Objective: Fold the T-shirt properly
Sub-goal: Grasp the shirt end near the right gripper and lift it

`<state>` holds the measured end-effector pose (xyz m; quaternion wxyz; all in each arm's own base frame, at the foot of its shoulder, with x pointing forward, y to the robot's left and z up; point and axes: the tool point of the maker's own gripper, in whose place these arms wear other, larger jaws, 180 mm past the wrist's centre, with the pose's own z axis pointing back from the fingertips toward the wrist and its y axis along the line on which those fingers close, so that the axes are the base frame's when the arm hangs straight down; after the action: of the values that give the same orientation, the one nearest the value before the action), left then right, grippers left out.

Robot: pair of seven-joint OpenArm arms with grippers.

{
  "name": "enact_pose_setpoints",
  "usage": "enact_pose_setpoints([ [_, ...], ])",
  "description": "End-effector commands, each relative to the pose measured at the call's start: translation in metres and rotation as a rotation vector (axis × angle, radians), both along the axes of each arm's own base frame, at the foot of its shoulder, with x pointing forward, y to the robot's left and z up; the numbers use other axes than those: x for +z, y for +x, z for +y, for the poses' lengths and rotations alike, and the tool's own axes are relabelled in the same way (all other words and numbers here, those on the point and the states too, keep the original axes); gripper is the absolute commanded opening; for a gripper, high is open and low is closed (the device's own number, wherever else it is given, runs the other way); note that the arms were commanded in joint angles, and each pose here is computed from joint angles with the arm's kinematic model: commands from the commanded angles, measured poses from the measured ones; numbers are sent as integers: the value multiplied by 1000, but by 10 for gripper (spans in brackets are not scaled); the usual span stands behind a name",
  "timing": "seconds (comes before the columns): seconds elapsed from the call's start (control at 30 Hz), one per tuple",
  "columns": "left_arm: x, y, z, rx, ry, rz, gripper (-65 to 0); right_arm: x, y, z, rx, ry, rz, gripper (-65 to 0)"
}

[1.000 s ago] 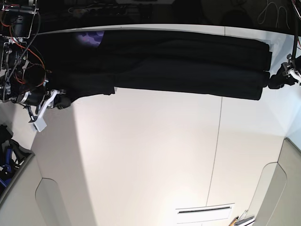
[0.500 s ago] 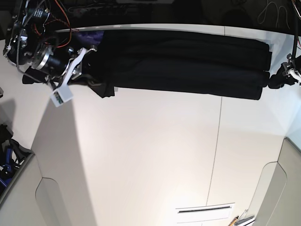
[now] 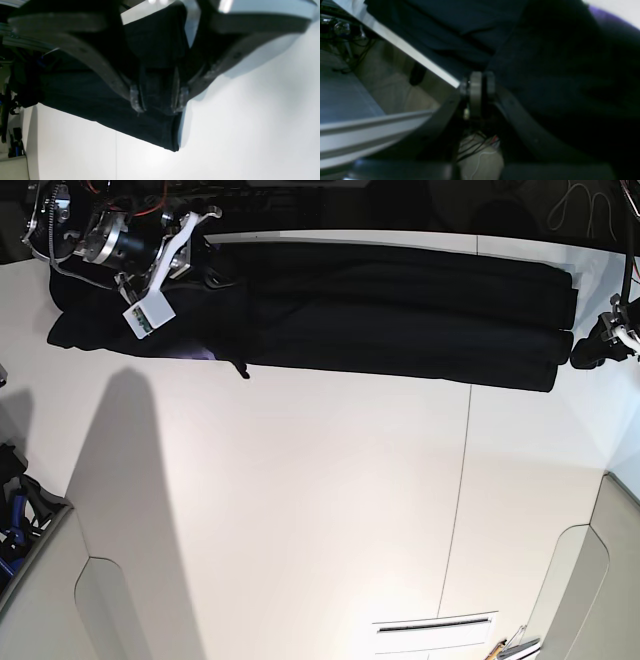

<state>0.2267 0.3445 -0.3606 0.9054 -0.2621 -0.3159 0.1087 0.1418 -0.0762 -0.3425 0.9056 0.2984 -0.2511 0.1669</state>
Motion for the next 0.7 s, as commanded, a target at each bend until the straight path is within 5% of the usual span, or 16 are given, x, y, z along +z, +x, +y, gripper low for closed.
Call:
enact_pose_setpoints([
  [0.0,18,10,7,-4,18,-56,-445,10,6,2,2,20,-45,-650],
  [0.07,18,10,7,-4,18,-56,-446,9,7,0,-5,10,-51,-646],
  [0.17,18,10,7,-4,17,-57,-445,10,8,0,-7,15,-57,-440],
  [0.23,19,11,7,-1,17,-63,-441,14,14,1,-25,33,-86,-373],
  [0.43,23,14,6,6,-3,-86,-377,34,42,-2,-24,-14,-205,-366],
  [0.67,20,11,7,9,-4,-75,-332,30,66,-35,-69,-253,-279,-366],
])
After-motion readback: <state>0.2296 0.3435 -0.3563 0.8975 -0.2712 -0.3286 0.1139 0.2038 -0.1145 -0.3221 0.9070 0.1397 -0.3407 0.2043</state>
